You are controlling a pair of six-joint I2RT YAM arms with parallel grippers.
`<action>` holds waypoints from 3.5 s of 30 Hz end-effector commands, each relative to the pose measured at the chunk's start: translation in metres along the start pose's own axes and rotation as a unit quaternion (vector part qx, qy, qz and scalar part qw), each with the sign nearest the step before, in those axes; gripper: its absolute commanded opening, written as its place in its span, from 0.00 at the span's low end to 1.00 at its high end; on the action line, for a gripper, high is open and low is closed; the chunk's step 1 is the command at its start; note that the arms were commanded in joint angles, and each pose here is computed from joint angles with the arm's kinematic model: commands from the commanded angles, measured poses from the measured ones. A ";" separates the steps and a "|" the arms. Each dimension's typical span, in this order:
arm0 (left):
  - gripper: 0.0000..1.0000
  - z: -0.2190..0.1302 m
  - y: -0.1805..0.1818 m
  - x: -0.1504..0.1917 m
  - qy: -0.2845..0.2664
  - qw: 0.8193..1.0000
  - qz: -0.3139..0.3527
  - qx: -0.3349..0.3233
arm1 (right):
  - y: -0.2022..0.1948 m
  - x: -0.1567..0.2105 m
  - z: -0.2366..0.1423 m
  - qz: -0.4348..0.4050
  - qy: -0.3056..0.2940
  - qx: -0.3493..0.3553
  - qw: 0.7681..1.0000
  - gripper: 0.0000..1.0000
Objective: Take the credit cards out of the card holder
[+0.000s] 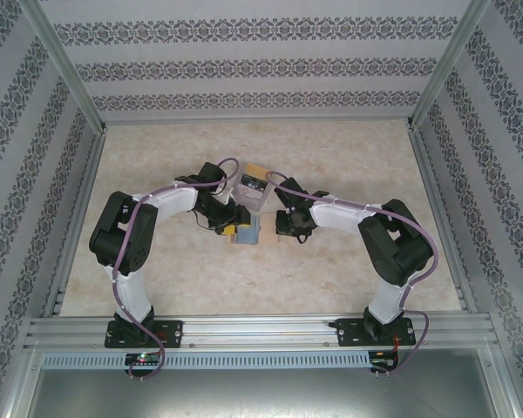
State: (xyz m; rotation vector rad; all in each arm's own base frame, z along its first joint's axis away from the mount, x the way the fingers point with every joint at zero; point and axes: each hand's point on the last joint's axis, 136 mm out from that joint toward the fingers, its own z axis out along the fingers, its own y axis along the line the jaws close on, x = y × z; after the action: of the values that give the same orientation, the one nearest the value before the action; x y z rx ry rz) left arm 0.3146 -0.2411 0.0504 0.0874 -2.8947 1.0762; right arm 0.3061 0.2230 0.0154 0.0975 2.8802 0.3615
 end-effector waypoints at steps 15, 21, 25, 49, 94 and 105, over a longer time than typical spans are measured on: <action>0.42 -0.011 -0.046 0.001 0.001 0.996 0.036 0.081 | -0.003 -0.014 -0.020 0.020 -0.028 -0.007 0.999 0.27; 0.46 -0.006 -0.066 0.006 0.003 0.994 0.048 0.099 | -0.012 -0.026 -0.043 0.037 -0.060 -0.013 0.997 0.39; 0.51 0.001 -0.073 0.007 0.007 0.993 0.051 0.103 | -0.018 -0.031 -0.052 0.051 -0.077 -0.015 0.996 0.43; 0.64 0.016 -0.097 -0.005 -0.038 0.991 0.062 0.115 | -0.032 -0.042 -0.088 0.077 -0.143 -0.013 0.987 0.49; 0.32 0.035 -0.038 -0.013 -0.061 0.998 -0.012 0.004 | 0.023 -0.014 -0.011 -0.004 0.001 -0.042 0.999 0.23; 0.33 0.036 -0.026 -0.010 -0.054 0.998 -0.020 -0.014 | 0.019 -0.022 -0.022 0.002 -0.018 -0.050 0.999 0.24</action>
State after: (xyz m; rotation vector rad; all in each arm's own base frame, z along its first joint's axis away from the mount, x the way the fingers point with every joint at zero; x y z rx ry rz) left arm 0.3235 -0.2883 0.0392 0.2048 -2.9888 1.0814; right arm 0.3208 0.2372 0.0381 0.1003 2.8384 0.4903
